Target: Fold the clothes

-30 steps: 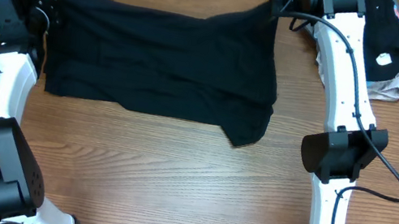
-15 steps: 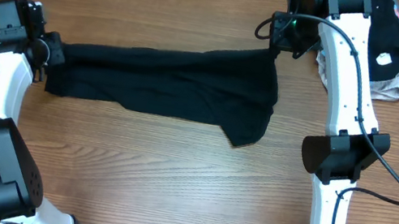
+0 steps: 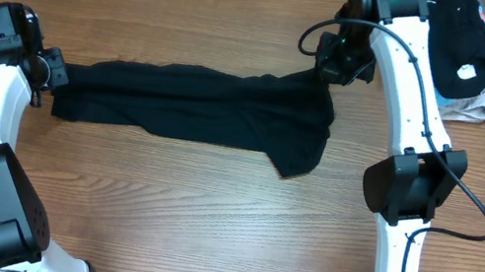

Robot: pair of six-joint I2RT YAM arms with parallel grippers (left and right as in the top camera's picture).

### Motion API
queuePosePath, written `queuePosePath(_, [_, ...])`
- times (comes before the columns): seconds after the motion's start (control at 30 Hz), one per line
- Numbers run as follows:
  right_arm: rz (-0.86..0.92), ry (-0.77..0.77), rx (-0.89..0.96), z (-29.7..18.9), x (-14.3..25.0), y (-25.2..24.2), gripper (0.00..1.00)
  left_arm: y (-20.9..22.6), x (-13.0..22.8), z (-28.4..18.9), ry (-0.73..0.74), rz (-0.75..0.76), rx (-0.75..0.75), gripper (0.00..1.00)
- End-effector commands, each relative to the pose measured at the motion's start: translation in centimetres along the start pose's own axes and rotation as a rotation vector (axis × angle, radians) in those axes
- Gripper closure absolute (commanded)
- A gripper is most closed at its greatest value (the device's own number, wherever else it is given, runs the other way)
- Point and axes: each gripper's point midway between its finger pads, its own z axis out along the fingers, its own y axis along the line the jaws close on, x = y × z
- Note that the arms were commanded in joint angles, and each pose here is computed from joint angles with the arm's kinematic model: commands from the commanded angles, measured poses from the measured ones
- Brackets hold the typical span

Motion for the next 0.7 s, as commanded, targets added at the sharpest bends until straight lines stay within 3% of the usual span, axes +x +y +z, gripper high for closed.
queuePosePath(0.0, [0.049,0.005,0.076,-0.1,1.1,-0.5,0.96,0.5,-0.8,-0.6,-0.027,-0.007,-0.02,0.96])
queuePosePath(0.47, [0.129,0.272,0.264,6.6,6.9,-4.5,0.96,0.7,3.7,4.1,0.154,0.002,-0.035,0.95])
queuePosePath(0.53, [0.132,0.287,0.272,7.5,7.3,-4.9,0.96,0.7,4.0,4.4,0.167,0.002,-0.037,0.88])
queuePosePath(0.6, [0.135,0.278,0.271,7.9,7.0,-5.2,0.95,0.7,4.0,4.5,0.169,0.002,-0.038,0.69])
queuePosePath(0.67, [0.14,0.254,0.26,8.0,6.3,-5.2,0.81,0.7,3.8,4.5,0.162,0.002,-0.037,0.51])
